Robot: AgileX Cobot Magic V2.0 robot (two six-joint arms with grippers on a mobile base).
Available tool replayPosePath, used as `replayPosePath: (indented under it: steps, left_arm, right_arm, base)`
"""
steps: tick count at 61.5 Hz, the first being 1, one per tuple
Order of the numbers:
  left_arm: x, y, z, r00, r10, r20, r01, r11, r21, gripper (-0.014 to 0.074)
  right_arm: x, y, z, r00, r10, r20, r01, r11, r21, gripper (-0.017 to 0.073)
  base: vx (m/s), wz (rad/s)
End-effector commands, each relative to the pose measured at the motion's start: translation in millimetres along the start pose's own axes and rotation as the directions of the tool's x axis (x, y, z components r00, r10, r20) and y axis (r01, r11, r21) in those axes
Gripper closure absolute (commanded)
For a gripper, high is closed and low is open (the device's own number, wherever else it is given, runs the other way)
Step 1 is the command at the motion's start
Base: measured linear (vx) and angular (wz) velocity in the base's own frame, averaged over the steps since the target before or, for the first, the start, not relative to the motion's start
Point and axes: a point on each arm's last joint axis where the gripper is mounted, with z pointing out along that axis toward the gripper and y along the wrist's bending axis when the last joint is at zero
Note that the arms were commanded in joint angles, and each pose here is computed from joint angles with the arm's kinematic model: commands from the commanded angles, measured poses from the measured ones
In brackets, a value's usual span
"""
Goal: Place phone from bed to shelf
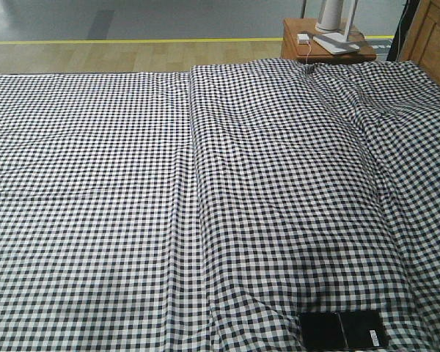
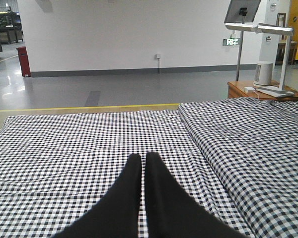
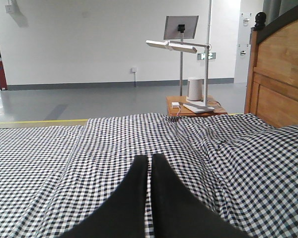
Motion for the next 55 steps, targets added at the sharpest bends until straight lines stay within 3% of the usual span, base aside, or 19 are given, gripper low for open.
replayPosePath:
  steps: [1,55]
  left_arm:
    - [-15.3,0.2,-2.2,0.994,-0.019,0.104,0.019,1.000,0.002,0.0592]
    - [-15.3,0.2,-2.2,0.994,-0.019,0.104,0.019,1.000,0.002,0.0592]
  right_arm:
    - [-5.0,-0.8,-1.0,0.997,-0.022,0.080,0.021,1.000,0.011,0.0564]
    - [-5.0,-0.8,-1.0,0.997,-0.022,0.080,0.021,1.000,0.011,0.0564]
  base:
    - [0.00,0.00]
    - [0.00,0.00]
